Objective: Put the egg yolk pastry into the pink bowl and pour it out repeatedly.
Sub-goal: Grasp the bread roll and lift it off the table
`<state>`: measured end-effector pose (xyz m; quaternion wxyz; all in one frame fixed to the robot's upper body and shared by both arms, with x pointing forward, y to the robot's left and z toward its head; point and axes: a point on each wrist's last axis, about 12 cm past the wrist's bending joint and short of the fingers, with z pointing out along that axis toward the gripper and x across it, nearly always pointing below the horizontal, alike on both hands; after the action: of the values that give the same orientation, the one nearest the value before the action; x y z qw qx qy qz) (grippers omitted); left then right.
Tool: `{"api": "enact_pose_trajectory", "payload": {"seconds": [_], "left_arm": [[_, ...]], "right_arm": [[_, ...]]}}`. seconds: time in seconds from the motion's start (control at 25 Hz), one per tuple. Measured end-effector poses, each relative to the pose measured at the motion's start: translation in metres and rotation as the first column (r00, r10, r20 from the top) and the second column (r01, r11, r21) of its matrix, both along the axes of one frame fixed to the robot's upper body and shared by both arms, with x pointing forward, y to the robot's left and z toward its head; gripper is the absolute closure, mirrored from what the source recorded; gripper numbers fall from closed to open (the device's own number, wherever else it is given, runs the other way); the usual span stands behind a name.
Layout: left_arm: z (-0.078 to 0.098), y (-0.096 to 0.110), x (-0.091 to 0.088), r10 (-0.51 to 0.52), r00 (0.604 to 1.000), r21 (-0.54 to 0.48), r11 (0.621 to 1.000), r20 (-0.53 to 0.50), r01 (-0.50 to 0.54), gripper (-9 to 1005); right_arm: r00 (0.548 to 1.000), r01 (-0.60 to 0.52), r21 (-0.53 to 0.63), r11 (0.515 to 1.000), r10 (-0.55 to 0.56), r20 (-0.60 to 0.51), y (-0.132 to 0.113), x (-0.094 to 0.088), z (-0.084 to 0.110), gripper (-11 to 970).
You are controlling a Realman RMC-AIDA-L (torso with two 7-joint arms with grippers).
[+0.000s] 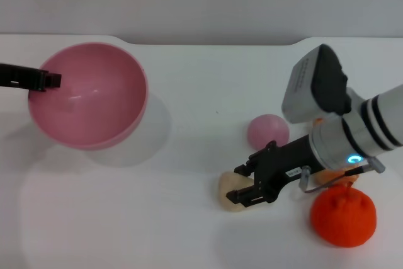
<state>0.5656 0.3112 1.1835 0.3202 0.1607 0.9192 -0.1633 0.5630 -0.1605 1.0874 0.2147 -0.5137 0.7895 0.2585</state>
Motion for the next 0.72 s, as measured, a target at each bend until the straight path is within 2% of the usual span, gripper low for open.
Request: {"api": "enact_pose_trajectory", "payload": {"seconds": [0.48,0.72], "left_arm": [[-0.008,-0.011,0.009,-0.027,0.999,-0.007,1.000,-0.024,0.027,996],[-0.008,-0.017,0.016,-0.036,0.999,-0.013,0.999,-0.023,0.035,996]], "right_arm": [[0.998,0.053,-0.011,0.999,-0.054,-0.022,-0.003,-0.002,-0.015,464],[0.994,0.108,0.079,0.991,-0.106,-0.038,-0.014,-0.004,-0.015,543]]}}
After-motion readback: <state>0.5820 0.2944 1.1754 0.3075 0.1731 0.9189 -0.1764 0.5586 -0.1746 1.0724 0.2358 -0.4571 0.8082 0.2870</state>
